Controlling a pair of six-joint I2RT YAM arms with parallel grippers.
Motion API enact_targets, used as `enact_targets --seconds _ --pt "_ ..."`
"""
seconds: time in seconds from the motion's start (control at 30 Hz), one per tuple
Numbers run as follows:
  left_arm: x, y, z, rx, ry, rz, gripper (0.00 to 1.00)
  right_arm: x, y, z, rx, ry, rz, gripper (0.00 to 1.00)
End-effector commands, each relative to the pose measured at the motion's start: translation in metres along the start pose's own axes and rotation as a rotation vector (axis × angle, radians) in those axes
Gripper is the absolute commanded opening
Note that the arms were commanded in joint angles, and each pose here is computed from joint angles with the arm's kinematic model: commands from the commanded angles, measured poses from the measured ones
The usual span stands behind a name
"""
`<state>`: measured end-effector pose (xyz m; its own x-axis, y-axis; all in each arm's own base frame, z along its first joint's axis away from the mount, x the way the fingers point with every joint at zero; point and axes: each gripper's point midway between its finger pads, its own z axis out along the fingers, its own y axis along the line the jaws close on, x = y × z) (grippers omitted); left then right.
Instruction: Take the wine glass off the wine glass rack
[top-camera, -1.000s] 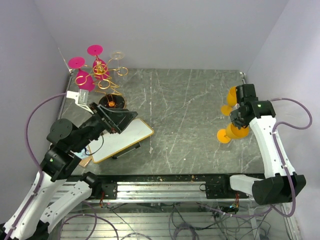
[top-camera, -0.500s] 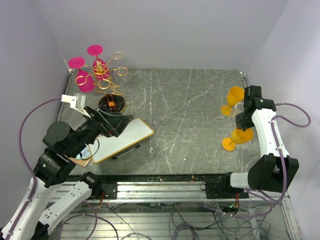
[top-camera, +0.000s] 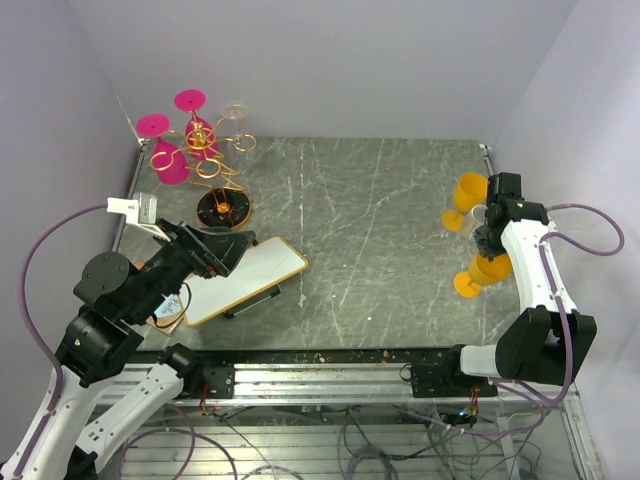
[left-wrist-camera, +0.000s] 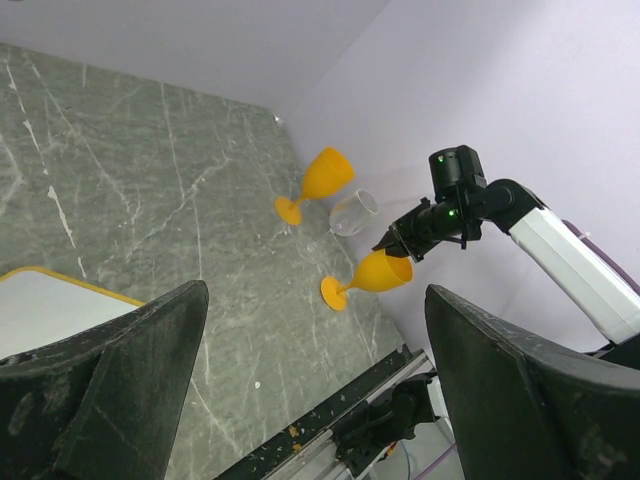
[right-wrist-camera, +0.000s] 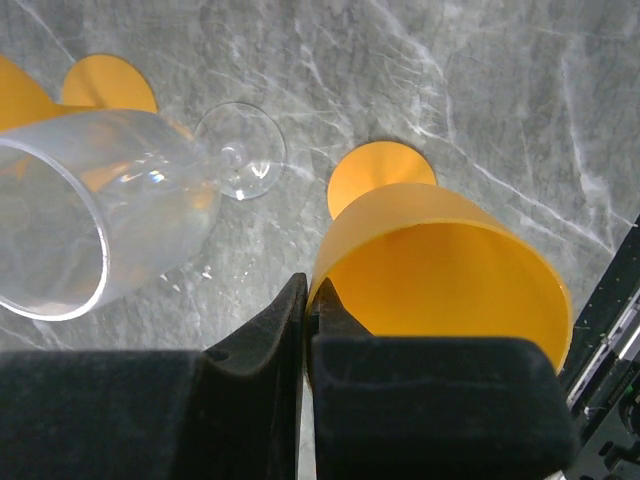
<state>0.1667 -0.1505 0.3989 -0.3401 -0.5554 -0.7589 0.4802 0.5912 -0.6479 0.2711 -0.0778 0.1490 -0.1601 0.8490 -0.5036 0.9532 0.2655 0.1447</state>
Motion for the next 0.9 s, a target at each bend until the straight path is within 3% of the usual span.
enact_targets --seconds 0.0,0.33,0.47,0.7,0.87 --pt "-0.008 -0.005 0.002 0.007 -0.02 -0.008 0.99 -0.018 0.009 -0.004 -0.041 -0.067 0.032 0.0" --pt "-0.009 -0.009 0.004 0.025 -0.026 -0.025 0.99 -0.01 0.012 0.003 -0.025 -0.035 0.027 0.01" --pt "-0.011 -0.008 0.003 0.016 -0.033 -0.024 0.99 -0.009 0.009 0.003 -0.024 -0.034 0.024 0.23" --pt "-0.006 -0.011 0.009 0.035 -0.009 -0.036 0.99 -0.015 0.004 -0.01 -0.036 -0.044 0.022 0.75" --pt "-0.006 -0.011 0.015 0.026 0.0 -0.049 0.99 -0.02 0.005 -0.031 -0.068 -0.03 0.012 0.83"
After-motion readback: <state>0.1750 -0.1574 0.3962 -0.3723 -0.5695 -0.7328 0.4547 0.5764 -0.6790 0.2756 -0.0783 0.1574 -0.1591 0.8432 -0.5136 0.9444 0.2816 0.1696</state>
